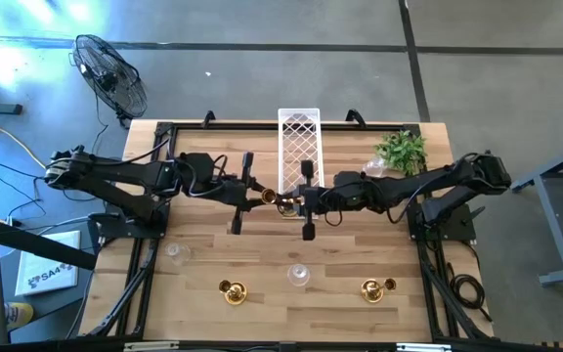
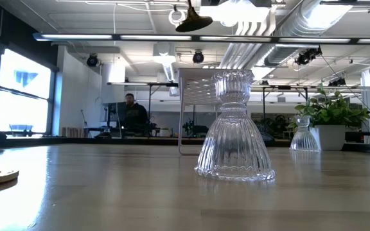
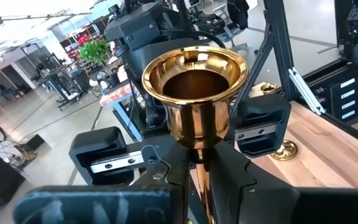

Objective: Pick & Place candle stick holders
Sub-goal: Put the top left gold candle holder on the shelf

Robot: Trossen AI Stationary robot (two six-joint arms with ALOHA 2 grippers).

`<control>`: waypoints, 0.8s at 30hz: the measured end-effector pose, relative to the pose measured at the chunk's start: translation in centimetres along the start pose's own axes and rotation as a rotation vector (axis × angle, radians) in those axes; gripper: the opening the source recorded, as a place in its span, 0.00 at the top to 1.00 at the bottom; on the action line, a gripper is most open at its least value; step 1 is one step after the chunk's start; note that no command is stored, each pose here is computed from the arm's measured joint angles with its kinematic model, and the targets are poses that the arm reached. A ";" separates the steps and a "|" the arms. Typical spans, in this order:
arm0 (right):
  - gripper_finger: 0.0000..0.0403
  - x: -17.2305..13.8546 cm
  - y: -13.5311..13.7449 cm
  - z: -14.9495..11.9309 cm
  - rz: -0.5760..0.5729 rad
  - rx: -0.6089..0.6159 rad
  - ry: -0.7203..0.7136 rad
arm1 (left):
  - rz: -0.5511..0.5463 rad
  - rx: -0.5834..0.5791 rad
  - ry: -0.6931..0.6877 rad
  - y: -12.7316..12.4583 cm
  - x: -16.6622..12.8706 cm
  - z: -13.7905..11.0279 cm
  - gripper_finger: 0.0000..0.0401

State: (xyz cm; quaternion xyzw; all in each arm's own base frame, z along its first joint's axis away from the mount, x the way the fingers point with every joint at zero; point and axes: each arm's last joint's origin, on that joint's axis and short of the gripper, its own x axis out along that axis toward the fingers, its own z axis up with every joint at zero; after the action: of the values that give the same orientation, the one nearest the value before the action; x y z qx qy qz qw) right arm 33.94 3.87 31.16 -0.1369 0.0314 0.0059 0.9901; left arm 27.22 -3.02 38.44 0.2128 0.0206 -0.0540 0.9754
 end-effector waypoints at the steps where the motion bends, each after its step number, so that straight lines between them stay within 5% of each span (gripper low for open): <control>1: 0.97 0.0 0.0 0.0 -0.001 -0.003 0.003 | -0.001 -0.001 0.001 0.0 0.0 0.0 0.88; 24: 0.98 -0.3 -0.2 -0.3 -0.064 -0.035 0.070 | 0.072 -0.098 0.028 0.0 -0.1 0.0 0.29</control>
State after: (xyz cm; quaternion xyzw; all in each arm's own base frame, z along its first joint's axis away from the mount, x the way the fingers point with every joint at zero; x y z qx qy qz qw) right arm 33.63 3.60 30.93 -0.1554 0.0614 -0.0302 0.9855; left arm 27.14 -3.03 38.48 0.1661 0.0293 -0.0147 0.9856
